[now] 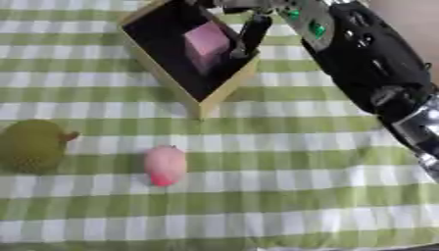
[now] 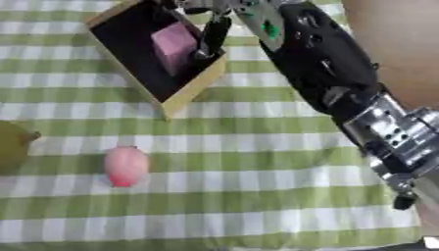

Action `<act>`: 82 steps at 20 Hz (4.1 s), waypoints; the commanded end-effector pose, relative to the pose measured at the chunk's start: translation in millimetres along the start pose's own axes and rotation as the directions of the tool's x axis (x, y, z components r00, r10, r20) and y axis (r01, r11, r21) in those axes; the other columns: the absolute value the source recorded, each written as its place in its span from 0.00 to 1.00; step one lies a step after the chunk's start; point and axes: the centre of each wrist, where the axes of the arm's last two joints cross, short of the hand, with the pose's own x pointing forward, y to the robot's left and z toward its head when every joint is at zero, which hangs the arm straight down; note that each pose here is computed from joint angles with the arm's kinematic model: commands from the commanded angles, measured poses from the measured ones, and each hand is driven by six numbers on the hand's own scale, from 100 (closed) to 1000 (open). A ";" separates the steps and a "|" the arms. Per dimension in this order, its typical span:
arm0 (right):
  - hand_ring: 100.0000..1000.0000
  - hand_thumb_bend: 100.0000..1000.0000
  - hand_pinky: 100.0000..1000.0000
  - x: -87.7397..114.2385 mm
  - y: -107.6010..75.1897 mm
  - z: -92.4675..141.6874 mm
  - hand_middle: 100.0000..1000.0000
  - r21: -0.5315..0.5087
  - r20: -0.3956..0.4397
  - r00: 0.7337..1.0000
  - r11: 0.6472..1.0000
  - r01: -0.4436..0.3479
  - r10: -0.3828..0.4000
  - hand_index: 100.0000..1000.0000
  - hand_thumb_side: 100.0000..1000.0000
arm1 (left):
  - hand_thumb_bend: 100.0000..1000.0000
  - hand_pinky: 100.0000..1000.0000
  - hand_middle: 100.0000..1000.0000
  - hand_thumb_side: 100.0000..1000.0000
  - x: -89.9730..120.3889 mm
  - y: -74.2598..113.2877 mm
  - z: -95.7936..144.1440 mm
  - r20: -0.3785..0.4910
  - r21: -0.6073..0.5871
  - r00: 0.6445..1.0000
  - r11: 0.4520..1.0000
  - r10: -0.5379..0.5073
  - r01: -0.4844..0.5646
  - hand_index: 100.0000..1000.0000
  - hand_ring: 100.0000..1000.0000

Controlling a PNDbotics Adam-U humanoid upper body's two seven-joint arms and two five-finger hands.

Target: Pick up objects on the table and place them in the box.

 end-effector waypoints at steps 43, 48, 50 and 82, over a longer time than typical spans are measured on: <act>0.85 0.00 0.88 40.6 -3.3 227.7 0.78 -0.791 -0.279 0.941 0.601 -0.112 -0.192 0.86 0.34 | 0.69 0.95 0.81 0.39 50.1 19.3 -45.9 0.492 -0.694 0.532 0.058 -0.689 0.717 0.90 0.87; 0.85 0.00 0.88 40.7 -0.4 227.2 0.78 -0.798 -0.278 0.937 0.594 -0.105 -0.209 0.86 0.34 | 0.68 0.95 0.81 0.36 34.0 19.1 -47.5 0.444 -0.765 0.532 0.004 -0.721 0.644 0.90 0.87; 0.85 0.00 0.88 40.9 0.3 226.4 0.78 -0.800 -0.276 0.936 0.592 -0.099 -0.217 0.86 0.34 | 0.69 0.95 0.81 0.35 25.4 18.1 -46.1 0.426 -0.798 0.554 -0.008 -0.715 0.603 0.90 0.87; 0.83 0.00 0.88 41.8 7.5 222.4 0.78 -0.823 -0.243 0.924 0.566 -0.034 -0.297 0.86 0.38 | 0.00 0.67 0.51 0.15 -5.0 -2.6 -44.5 0.244 -0.852 0.728 0.217 -0.641 0.476 0.57 0.58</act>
